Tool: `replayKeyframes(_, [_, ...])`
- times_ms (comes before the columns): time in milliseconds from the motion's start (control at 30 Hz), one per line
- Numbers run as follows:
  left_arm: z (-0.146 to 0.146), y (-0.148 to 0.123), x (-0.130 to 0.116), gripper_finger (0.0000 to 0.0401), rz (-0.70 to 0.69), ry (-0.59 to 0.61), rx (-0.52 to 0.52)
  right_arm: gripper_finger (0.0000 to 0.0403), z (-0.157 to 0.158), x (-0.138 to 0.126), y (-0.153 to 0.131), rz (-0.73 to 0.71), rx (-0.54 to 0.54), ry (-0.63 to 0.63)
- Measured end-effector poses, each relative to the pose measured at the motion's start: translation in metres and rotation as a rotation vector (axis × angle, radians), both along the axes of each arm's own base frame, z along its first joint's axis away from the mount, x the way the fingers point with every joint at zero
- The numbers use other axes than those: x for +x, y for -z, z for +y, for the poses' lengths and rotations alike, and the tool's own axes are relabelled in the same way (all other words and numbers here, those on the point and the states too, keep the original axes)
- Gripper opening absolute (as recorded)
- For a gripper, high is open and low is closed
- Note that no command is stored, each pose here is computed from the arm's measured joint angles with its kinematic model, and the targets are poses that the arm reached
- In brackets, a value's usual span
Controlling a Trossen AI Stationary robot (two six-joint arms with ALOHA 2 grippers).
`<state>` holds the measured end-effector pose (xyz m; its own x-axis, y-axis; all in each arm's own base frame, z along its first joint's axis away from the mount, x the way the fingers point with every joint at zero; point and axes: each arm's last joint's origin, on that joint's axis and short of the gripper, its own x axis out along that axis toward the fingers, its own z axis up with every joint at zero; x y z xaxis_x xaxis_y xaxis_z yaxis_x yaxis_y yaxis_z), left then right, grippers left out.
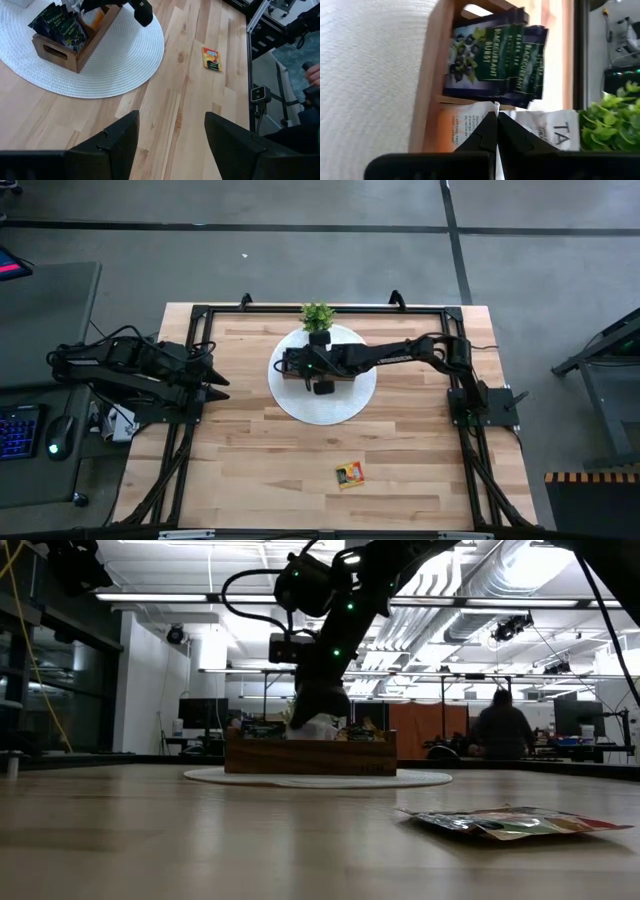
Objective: Pick & Place Tea
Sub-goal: Put the white orange tea bag into the middle section of the wooden organizer, then put the orange tea bag into the right section of the wooden organizer
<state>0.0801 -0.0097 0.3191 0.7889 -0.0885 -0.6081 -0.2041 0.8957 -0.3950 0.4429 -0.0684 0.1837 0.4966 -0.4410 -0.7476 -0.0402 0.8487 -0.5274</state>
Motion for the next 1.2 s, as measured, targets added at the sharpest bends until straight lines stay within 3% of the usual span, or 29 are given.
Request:
replayKeyframes(433, [0.0,0.0,0.0,0.0223,0.0,0.0,0.0,0.0022,0.003,-0.001,0.001,0.001,0.004,0.043])
replayKeyframes(800, [0.0,0.0,0.0,0.0223,0.0,-0.001,0.0,0.0087,0.008,-0.007,-0.017,-0.036,0.091,0.024])
replayKeyframes(1033, [0.0,0.0,0.0,0.0223,0.0,-0.001,0.0,0.0136,0.016,-0.01,-0.017,-0.029,0.208,0.02])
replayKeyframes(1200, [0.0,0.0,0.0,0.0223,0.001,-0.001,0.0,0.017,0.022,-0.011,-0.016,-0.026,0.235,0.037])
